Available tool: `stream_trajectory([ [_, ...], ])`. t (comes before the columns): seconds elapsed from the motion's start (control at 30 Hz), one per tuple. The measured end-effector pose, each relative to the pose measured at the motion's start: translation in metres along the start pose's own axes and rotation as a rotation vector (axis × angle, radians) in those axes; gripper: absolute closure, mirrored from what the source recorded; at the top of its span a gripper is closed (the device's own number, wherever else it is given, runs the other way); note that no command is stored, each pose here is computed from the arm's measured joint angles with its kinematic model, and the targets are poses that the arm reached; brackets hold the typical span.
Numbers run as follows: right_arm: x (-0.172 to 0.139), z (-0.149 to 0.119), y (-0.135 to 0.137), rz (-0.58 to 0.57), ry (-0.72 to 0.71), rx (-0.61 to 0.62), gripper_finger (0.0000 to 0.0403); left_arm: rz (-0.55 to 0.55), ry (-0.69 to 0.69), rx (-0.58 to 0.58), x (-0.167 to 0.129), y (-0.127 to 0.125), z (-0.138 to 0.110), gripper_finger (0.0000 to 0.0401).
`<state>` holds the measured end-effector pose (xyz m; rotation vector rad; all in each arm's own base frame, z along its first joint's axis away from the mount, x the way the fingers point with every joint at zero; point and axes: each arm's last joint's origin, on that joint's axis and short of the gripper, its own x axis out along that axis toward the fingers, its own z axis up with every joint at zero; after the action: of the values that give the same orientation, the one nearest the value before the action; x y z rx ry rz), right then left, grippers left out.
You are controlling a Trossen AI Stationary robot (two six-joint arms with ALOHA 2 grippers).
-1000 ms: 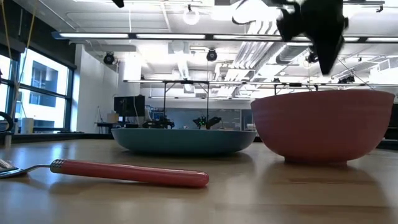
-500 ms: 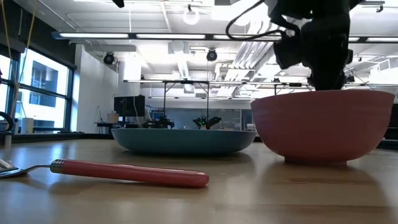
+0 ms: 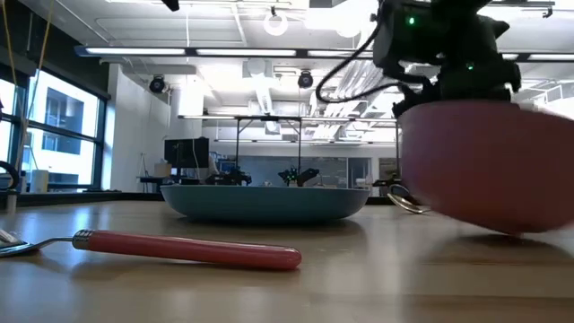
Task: Set table place
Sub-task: Stack the bowl on top of the plate on the table
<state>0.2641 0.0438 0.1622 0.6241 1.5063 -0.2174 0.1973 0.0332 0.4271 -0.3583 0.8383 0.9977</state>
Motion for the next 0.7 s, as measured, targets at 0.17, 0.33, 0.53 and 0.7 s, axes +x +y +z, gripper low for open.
stream_trajectory([
  [0.17, -0.034, 0.001, 0.010, 0.042, -0.068, -0.010, 0.0399, 0.000, 0.000, 0.000, 0.000, 0.000, 0.000, 0.0401],
  [0.33, -0.100, 0.016, 0.023, 0.054, -0.262, -0.035, 0.0401, 0.000, 0.000, 0.001, 0.000, 0.000, 0.000, 0.0401],
  [0.53, -0.172, 0.052, 0.030, 0.051, -0.533, -0.117, 0.0402, 0.001, 0.001, 0.009, 0.000, 0.000, 0.000, 0.0401],
  [0.7, -0.172, 0.102, 0.032, -0.013, -0.556, -0.182, 0.0402, -0.005, 0.007, 0.037, 0.000, 0.000, 0.000, 0.0401],
])
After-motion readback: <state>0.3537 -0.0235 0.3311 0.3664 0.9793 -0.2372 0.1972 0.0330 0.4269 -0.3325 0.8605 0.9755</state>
